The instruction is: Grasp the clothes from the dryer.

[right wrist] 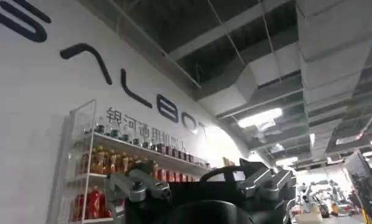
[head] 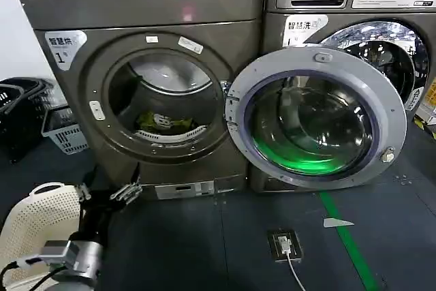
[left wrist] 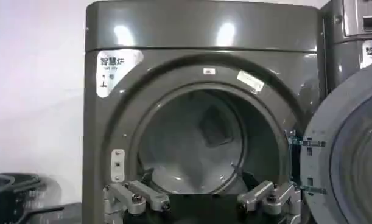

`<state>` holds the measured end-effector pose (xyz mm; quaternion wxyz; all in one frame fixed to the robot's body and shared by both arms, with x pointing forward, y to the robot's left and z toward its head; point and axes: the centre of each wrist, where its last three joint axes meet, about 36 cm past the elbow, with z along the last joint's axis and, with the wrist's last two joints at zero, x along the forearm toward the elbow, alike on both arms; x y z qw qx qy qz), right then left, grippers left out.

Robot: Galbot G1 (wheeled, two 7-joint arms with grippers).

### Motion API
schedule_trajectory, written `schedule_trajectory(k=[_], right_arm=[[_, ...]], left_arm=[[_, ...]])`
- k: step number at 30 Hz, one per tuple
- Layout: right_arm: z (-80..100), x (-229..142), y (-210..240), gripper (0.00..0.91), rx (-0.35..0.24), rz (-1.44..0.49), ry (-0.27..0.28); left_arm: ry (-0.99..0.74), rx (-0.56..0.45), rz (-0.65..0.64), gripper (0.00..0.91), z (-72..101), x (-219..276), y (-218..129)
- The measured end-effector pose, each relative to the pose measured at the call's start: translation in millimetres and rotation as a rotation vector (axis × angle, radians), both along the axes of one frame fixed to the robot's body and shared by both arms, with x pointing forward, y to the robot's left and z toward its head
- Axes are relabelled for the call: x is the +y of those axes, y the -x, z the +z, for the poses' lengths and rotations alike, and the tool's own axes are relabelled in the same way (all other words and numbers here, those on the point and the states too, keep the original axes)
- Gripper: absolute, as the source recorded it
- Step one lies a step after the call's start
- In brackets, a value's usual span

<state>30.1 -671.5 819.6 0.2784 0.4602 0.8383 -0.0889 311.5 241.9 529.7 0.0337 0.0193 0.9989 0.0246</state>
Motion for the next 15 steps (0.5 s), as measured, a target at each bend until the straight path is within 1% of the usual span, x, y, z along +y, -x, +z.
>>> schedule_trajectory(k=[4,15], right_arm=[[-0.5,0.6,-1.1,0.907,-0.005,0.014,0.003],[-1.0,2.2,2.1,0.907,-0.023,0.043,0.000]], left_arm=[[-0.004,0.009,-0.004,0.907,-3.5,-1.2,-1.3],[-0.009,0.007,-0.011,0.907,-2.1,-1.5,0.0]])
